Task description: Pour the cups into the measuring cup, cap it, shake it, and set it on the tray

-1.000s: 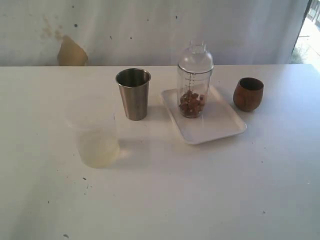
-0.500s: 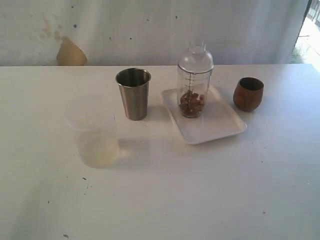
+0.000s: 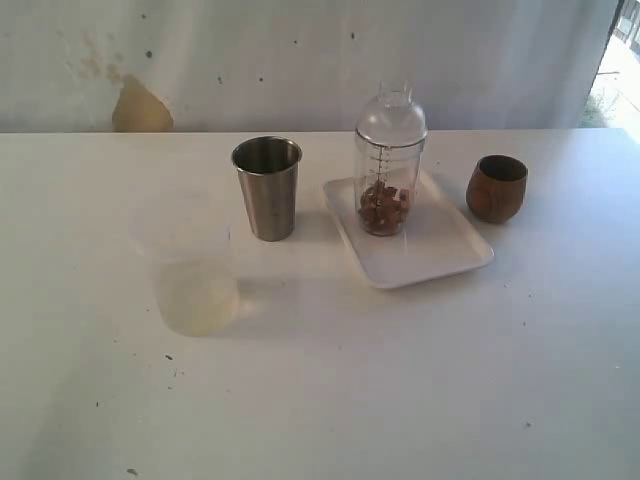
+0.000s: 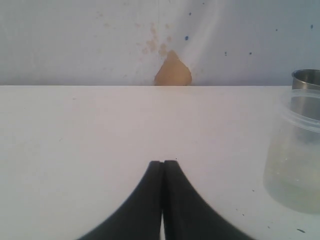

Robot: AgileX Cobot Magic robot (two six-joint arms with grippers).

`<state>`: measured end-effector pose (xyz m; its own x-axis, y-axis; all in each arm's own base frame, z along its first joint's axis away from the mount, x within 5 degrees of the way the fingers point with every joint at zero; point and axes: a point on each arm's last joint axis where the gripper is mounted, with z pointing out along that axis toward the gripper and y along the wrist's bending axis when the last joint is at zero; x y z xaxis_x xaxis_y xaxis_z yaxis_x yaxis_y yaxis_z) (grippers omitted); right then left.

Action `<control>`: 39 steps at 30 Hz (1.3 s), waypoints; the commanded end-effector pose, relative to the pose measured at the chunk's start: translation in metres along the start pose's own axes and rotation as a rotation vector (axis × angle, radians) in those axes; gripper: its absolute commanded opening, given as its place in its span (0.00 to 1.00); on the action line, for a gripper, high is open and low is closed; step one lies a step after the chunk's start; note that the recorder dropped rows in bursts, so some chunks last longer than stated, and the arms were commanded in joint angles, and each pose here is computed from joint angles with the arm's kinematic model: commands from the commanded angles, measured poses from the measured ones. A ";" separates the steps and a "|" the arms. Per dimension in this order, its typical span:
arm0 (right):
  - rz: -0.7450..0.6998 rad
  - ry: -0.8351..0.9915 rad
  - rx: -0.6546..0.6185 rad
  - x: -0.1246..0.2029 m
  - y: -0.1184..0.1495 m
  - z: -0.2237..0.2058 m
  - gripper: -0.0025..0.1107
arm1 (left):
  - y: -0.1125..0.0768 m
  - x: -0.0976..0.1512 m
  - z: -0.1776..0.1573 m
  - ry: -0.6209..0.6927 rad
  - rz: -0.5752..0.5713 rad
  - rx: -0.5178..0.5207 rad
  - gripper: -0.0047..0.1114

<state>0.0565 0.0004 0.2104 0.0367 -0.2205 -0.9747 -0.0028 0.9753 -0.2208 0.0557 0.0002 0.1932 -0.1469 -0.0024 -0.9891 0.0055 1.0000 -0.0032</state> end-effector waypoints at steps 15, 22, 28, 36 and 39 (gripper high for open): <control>0.108 0.289 -0.005 0.028 0.003 -0.004 0.02 | 0.000 0.001 0.000 -0.002 -0.002 0.001 0.04; 0.130 0.291 -0.002 0.028 0.003 -0.004 0.02 | 0.000 0.001 0.000 -0.002 -0.002 0.001 0.04; 0.127 0.291 -0.001 0.028 0.003 -0.004 0.02 | 0.000 0.001 0.000 -0.002 -0.002 0.001 0.04; 0.121 0.291 -0.002 0.028 0.003 -0.004 0.02 | 0.000 0.001 0.000 -0.002 -0.002 0.001 0.04; 0.121 0.291 -0.002 0.028 0.003 -0.004 0.02 | 0.000 0.001 0.000 -0.002 -0.002 0.001 0.04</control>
<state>0.0537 -0.0029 0.1841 -0.2497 -0.0985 -0.9633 -0.0007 0.9948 -0.1016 0.0557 0.0002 0.1932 -0.1469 -0.0024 -0.9891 0.0055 1.0000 -0.0032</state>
